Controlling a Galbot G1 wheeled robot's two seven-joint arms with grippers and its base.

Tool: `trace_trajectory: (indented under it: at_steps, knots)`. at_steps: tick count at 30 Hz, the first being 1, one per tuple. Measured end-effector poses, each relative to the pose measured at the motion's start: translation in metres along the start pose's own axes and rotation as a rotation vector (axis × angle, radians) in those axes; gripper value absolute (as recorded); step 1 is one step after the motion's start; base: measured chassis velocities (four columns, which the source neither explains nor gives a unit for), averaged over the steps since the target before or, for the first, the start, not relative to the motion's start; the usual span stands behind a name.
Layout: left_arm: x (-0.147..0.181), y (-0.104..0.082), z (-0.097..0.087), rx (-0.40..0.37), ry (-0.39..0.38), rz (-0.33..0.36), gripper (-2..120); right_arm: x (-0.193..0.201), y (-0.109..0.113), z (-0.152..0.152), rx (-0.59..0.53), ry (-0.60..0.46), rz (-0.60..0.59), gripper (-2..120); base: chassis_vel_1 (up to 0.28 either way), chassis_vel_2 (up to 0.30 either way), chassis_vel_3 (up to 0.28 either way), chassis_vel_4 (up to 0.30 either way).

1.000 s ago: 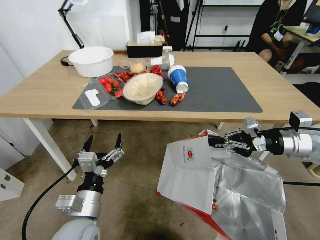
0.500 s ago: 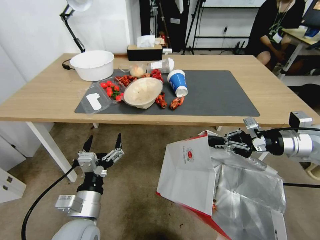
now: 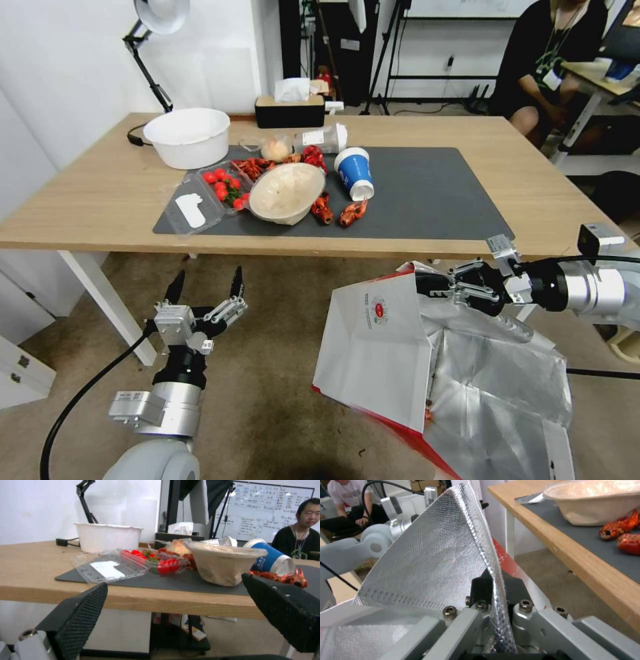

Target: Pick up the food delivery bag from the floor and place it on the table.

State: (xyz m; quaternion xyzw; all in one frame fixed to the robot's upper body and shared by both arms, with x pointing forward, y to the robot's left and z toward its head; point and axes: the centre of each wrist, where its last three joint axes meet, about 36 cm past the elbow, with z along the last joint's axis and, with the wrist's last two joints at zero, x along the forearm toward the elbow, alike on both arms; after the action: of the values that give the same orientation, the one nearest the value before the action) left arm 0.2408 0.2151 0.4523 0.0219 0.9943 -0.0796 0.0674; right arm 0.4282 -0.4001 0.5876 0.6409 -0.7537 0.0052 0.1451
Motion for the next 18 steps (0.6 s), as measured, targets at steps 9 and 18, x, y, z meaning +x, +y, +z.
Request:
trace_trajectory:
  at_steps: [9,18]
  knots:
    - [-0.0004,0.0,-0.0002,0.0,-0.002,0.0,100,0.0004,-0.0002,0.0,0.0,0.0,0.001,0,0.0,0.0,0.0,0.0]
    - [-0.0002,0.0,-0.0001,0.0,-0.001,0.0,100,0.0009,-0.0005,-0.0002,0.001,-0.001,0.002,0,0.0,0.0,0.0,0.0]
